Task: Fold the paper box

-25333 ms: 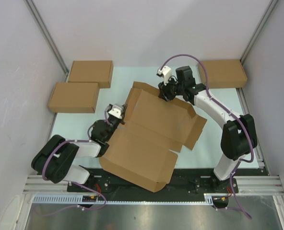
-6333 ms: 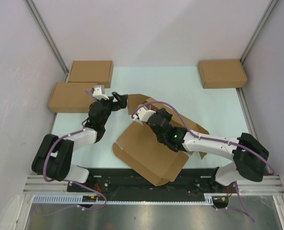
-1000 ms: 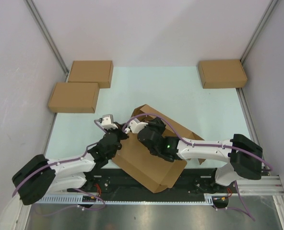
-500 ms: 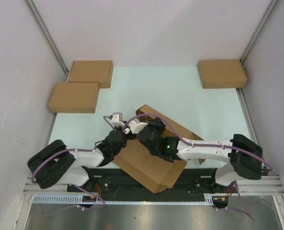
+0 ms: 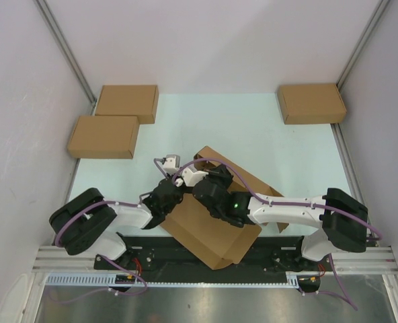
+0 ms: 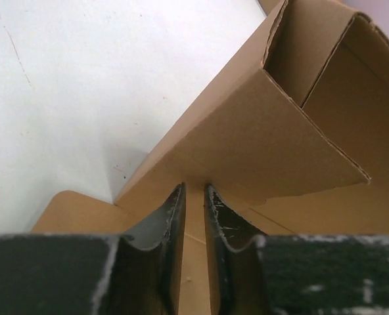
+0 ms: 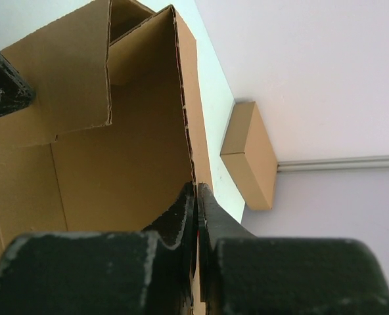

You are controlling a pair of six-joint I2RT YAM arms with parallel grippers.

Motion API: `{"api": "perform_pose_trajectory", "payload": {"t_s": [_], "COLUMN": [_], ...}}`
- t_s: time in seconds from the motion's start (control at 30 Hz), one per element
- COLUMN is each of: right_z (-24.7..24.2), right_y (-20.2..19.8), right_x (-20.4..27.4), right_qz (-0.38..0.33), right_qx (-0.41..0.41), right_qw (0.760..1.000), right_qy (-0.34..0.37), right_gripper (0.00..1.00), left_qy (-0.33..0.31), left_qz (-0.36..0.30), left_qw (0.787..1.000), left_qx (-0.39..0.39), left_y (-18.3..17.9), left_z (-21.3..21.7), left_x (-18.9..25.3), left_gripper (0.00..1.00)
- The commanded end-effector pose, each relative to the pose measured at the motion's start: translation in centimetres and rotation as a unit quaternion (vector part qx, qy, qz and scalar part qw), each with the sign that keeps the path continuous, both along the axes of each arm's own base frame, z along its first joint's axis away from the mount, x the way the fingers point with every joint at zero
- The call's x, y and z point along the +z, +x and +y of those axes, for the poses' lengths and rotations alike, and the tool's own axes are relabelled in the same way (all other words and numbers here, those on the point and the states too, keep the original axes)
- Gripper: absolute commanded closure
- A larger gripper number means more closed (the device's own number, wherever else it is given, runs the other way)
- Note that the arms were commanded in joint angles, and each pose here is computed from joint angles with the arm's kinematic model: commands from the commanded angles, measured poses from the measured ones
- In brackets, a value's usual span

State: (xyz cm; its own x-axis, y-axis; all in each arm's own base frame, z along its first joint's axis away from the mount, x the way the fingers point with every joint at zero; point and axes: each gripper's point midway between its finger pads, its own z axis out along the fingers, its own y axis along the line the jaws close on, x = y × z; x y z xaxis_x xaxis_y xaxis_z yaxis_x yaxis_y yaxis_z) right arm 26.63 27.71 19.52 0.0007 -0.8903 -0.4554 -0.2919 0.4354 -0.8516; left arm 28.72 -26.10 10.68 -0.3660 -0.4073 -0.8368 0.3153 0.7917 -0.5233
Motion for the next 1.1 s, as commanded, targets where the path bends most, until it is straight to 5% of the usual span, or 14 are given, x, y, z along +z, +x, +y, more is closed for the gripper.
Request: {"api": "perform_pose_trajectory", "payload": {"t_s": [0.0, 0.13, 0.6, 1.07], "right_z": [1.8, 1.9, 1.6, 1.5], "right_y": [-1.5, -1.6, -1.6, -1.8], "right_x": [-3.2, -3.2, -3.0, -3.5], "right_qz": [0.055, 0.059, 0.073, 0.092], "right_qx": [0.052, 0.058, 0.064, 0.071], "right_qw": [0.997, 0.997, 0.995, 0.993], "right_qy": [-0.010, -0.006, 0.002, 0.008], "right_gripper": [1.00, 1.00, 1.00, 1.00], "left_qy": [-0.023, -0.020, -0.036, -0.028], "left_qz": [-0.074, -0.108, -0.229, -0.297], "left_qw": [0.997, 0.993, 0.973, 0.952], "left_qx": [0.019, 0.033, 0.004, -0.071], "left_y": [1.9, 2.1, 0.2, 0.0], "left_z": [-0.5, 0.3, 1.9, -0.3], "left_x": [4.5, 5.4, 8.6, 10.1], "left_gripper": [0.73, 0.53, 0.28, 0.28]}}
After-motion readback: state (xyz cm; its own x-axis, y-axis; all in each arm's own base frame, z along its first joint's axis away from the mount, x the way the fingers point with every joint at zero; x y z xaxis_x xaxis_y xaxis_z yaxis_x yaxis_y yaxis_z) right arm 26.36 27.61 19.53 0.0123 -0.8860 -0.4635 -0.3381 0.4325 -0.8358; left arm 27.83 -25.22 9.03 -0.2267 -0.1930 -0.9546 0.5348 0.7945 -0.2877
